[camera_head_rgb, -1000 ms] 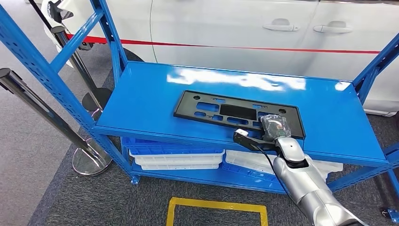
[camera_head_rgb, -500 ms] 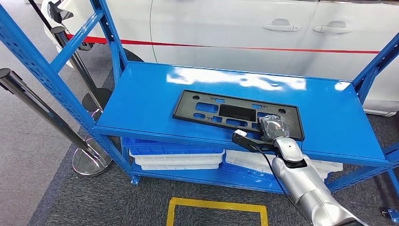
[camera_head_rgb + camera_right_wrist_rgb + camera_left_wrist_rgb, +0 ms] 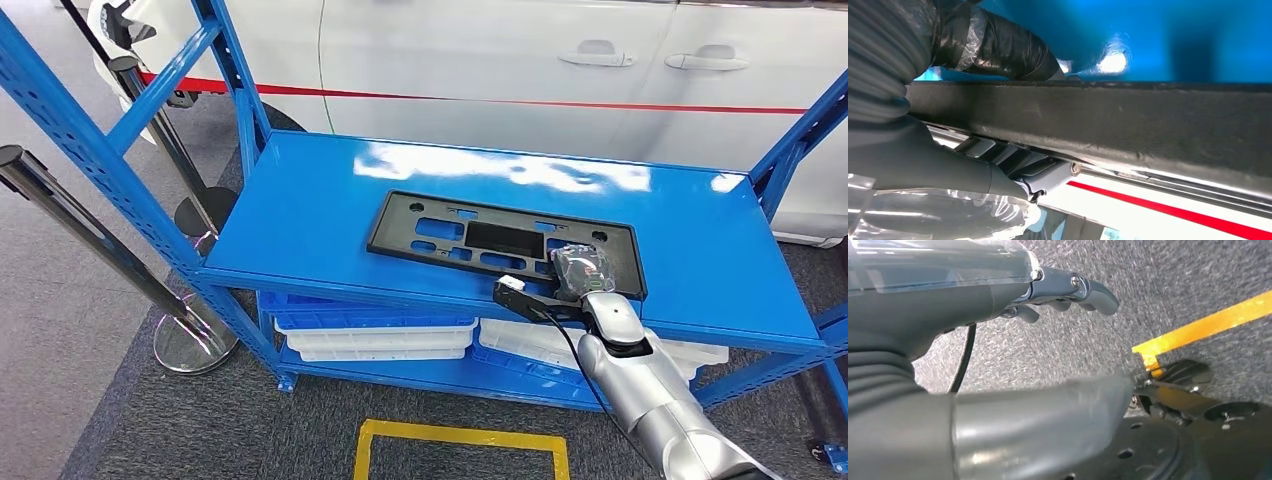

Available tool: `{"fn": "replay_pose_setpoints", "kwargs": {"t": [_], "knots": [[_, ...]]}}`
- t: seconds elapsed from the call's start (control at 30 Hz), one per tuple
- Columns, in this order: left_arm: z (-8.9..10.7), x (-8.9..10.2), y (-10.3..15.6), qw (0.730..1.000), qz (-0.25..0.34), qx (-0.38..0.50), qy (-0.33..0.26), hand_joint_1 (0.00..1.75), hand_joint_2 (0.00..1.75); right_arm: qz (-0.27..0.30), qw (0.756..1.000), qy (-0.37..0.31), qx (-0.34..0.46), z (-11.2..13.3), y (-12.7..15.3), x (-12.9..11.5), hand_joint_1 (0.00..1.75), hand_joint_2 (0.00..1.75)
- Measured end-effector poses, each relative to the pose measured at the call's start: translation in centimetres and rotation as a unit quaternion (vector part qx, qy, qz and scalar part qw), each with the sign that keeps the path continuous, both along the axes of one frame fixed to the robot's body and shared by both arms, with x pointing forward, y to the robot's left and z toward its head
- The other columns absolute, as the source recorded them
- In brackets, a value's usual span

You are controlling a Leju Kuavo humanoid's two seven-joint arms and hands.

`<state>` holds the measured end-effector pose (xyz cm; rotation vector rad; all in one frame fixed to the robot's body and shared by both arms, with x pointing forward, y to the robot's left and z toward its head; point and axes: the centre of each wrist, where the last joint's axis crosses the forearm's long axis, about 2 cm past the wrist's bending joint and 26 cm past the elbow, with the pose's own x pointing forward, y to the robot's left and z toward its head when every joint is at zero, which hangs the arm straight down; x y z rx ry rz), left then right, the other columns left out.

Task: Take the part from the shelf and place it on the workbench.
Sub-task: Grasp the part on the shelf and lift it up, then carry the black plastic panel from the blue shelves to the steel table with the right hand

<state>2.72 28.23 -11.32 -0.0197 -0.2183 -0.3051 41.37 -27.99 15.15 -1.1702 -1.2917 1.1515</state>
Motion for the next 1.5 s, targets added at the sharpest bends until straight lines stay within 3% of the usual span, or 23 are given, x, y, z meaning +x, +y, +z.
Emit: {"fn": "replay_pose_setpoints", "kwargs": {"t": [0.13,0.37,0.53,0.77,1.5], "knots": [[0.0,-0.1,0.1,1.000,0.017,0.001,-0.003,0.00,1.75,0.002,0.999,-0.034,0.003,0.1,-0.1,-0.5,1.57,1.75],[-0.1,-0.7,0.3,1.000,0.012,0.012,0.014,0.00,1.75,0.035,0.980,-0.197,-0.019,2.6,0.0,-2.1,1.57,1.75],[-0.1,-0.7,0.4,1.000,0.011,0.013,0.015,0.00,1.75,0.038,0.978,-0.206,-0.020,2.8,0.0,-2.2,1.57,1.75],[-0.1,-1.0,0.8,0.999,-0.007,0.039,0.021,0.00,1.75,0.072,0.931,-0.356,-0.028,8.2,-0.7,-5.6,1.57,1.75],[0.0,-0.5,0.7,0.999,-0.014,0.045,0.017,0.00,1.75,0.079,0.921,-0.380,-0.042,8.6,-1.2,-7.1,1.57,1.75]]}}
